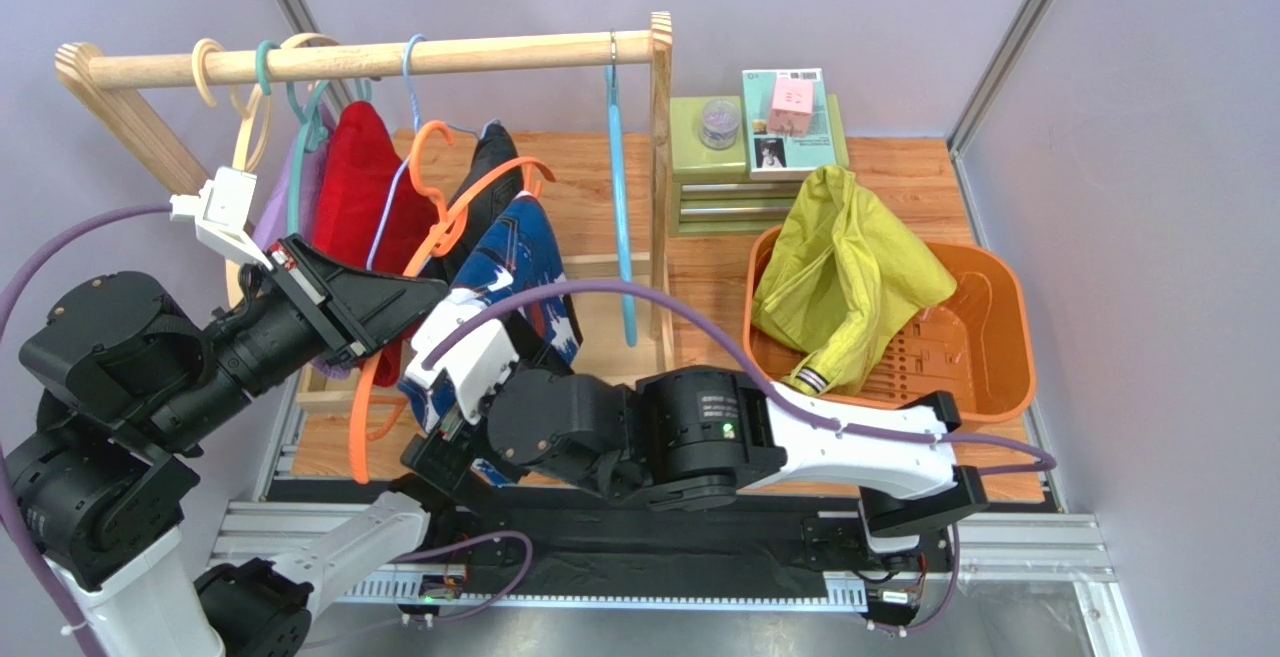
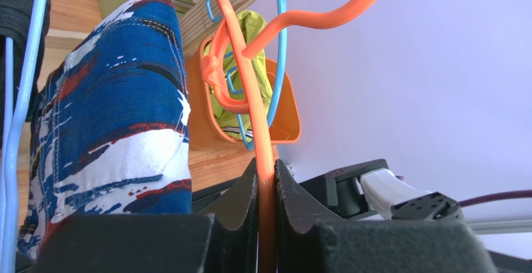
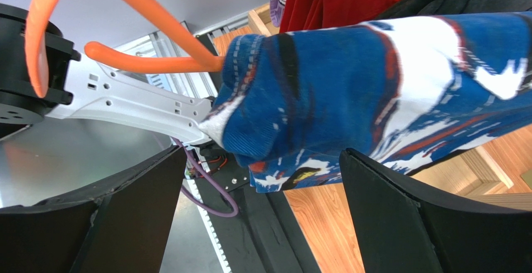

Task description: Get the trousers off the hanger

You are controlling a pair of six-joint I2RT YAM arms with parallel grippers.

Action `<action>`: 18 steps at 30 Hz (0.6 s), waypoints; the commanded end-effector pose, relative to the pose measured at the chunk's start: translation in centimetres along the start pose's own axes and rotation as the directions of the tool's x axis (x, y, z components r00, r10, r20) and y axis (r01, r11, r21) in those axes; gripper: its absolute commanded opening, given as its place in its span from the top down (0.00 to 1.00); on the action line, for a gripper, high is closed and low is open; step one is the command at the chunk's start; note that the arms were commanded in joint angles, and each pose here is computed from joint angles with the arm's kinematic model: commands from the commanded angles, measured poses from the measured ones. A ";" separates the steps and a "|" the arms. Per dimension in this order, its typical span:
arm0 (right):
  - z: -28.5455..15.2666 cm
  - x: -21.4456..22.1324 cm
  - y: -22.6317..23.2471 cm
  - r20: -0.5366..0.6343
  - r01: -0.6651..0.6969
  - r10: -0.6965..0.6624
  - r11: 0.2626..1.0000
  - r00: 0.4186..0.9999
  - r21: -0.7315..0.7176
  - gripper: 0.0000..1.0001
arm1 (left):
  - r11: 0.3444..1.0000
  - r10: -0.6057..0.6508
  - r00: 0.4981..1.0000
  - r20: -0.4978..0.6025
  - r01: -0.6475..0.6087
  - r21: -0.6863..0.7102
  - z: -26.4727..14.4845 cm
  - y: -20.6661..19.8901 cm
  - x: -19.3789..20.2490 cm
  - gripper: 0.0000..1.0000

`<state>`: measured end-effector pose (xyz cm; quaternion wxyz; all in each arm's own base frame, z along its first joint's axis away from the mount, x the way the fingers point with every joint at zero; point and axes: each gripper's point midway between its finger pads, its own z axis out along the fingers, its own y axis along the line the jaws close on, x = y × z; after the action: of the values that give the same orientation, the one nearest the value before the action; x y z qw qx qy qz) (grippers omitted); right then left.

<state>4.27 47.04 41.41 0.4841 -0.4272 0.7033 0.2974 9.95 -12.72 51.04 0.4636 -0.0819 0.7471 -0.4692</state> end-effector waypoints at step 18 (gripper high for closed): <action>1.9 -2.7 -4.5 0.161 -0.044 -0.029 0.902 0.987 0.430 0.00 | 0.979 -0.002 0.998 0.061 -0.011 0.205 -1.4 -4.6 -1.5 1.00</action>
<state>8.43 48.16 39.80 0.5835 -0.3372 0.7207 0.1627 9.69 -13.15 50.71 0.4474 -0.0845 0.7491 -0.4812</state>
